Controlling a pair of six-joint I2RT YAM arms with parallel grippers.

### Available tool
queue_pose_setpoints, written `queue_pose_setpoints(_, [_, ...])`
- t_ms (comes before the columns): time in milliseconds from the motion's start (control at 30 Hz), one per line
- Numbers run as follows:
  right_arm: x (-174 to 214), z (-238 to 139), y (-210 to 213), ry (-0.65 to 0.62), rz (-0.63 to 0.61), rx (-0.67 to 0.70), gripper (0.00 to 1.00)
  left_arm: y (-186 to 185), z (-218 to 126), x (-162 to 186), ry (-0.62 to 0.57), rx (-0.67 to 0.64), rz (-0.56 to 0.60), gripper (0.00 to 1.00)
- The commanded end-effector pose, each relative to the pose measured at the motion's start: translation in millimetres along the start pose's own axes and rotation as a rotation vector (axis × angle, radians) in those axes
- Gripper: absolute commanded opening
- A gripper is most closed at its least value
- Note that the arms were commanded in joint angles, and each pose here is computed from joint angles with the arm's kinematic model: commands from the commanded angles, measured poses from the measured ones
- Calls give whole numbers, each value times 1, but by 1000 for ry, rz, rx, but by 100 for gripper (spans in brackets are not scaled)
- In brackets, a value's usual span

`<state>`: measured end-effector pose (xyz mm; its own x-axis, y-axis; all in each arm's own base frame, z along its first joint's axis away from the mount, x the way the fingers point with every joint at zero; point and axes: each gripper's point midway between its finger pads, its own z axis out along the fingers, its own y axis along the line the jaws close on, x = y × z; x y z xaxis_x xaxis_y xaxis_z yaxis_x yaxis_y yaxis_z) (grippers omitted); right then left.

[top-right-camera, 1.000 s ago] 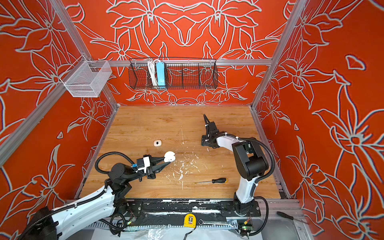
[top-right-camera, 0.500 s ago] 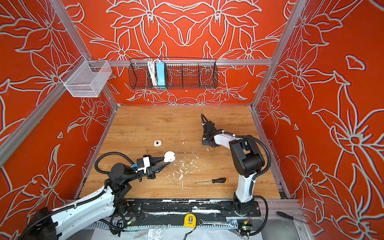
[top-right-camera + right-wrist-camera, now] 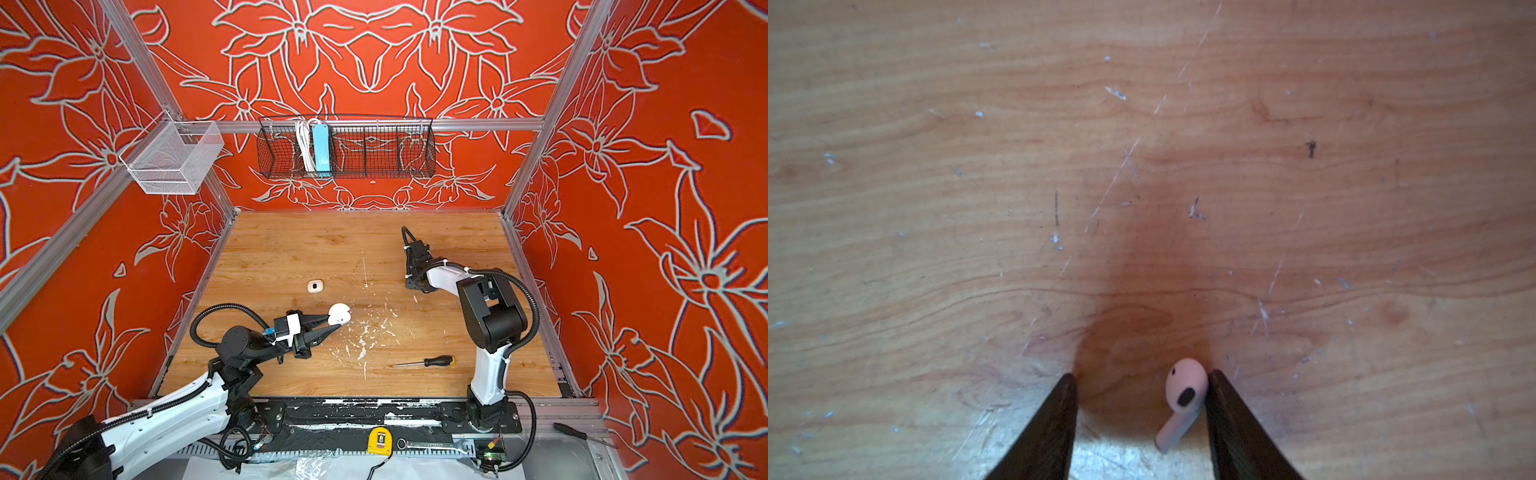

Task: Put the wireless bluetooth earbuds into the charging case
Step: 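Lower the right gripper and close it on the earbud's stem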

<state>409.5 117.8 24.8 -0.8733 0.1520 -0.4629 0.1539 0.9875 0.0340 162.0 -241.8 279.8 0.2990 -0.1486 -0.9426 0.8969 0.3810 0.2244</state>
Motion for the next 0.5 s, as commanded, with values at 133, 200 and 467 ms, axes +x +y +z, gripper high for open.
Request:
queue_pose_setpoints(133, [17, 15, -7, 60, 12, 48, 40, 0, 3, -16, -37, 2, 32, 0])
queue_pose_setpoints(200, [18, 16, -7, 64, 12, 49, 35, 0, 3, -16, -38, 2, 32, 0])
queue_pose_setpoints(467, [19, 18, -8, 68, 9, 54, 23, 0, 3, -16, -38, 2, 33, 0])
